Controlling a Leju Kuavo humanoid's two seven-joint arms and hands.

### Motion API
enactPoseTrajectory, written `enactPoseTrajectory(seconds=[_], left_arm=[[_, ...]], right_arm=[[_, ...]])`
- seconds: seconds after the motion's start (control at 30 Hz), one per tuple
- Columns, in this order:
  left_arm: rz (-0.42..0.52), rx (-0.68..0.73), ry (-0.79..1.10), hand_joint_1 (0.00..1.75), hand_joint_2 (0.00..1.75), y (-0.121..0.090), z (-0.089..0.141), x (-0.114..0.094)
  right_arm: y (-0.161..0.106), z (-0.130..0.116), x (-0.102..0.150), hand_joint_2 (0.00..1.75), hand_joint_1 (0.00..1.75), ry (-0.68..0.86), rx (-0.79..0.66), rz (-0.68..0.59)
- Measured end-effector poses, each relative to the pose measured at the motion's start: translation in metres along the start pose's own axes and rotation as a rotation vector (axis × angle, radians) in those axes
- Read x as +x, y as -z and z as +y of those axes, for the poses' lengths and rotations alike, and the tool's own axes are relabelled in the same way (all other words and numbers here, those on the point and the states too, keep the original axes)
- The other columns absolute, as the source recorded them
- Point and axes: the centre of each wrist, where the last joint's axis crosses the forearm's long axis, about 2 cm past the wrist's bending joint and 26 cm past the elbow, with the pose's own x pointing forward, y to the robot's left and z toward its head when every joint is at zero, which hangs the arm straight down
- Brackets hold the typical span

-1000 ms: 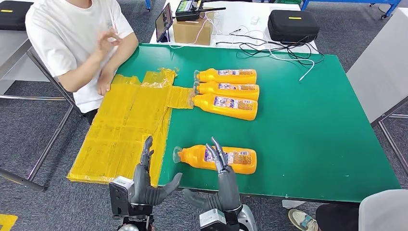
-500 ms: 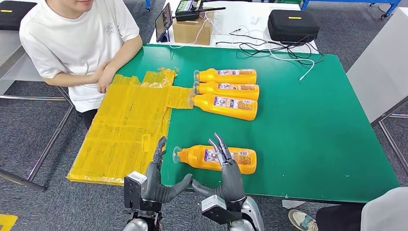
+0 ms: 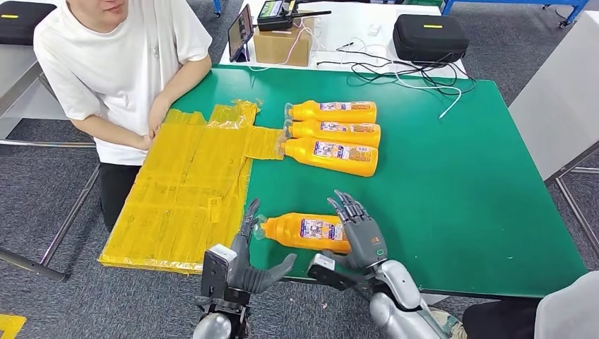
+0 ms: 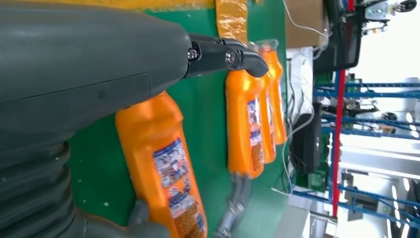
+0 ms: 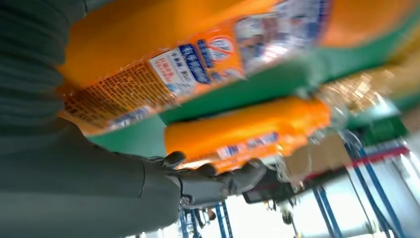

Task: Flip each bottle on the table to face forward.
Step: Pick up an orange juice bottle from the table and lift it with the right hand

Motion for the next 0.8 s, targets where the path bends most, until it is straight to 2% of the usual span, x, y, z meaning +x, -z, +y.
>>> enactPoseTrajectory(seconds=[0.23, 0.53, 0.57, 0.67, 0.7, 0.8], left_arm=[[-0.044, 0.019, 0.045, 0.00, 1.75, 0.004, -0.003, 0.004], [-0.129, 0.077, 0.067, 0.00, 1.75, 0.009, 0.000, 0.018], [-0.132, 0.079, 0.069, 0.00, 1.75, 0.009, 0.001, 0.020], [-0.132, 0.084, 0.071, 0.00, 1.75, 0.009, 0.001, 0.022], [-0.128, 0.084, 0.069, 0.00, 1.75, 0.009, 0.001, 0.023], [-0.111, 0.080, 0.061, 0.00, 1.75, 0.008, 0.001, 0.024]], right_arm=[[0.015, -0.006, -0.019, 1.75, 0.00, -0.084, 0.124, 0.052], [0.037, -0.012, -0.024, 1.75, 0.03, -0.182, 0.292, 0.137], [0.041, -0.013, -0.023, 1.75, 0.19, -0.205, 0.309, 0.155], [0.051, -0.016, -0.020, 1.75, 1.44, -0.276, 0.362, 0.215], [0.055, -0.017, -0.019, 1.75, 1.73, -0.301, 0.381, 0.232], [0.064, -0.019, -0.017, 1.75, 1.75, -0.365, 0.445, 0.271]])
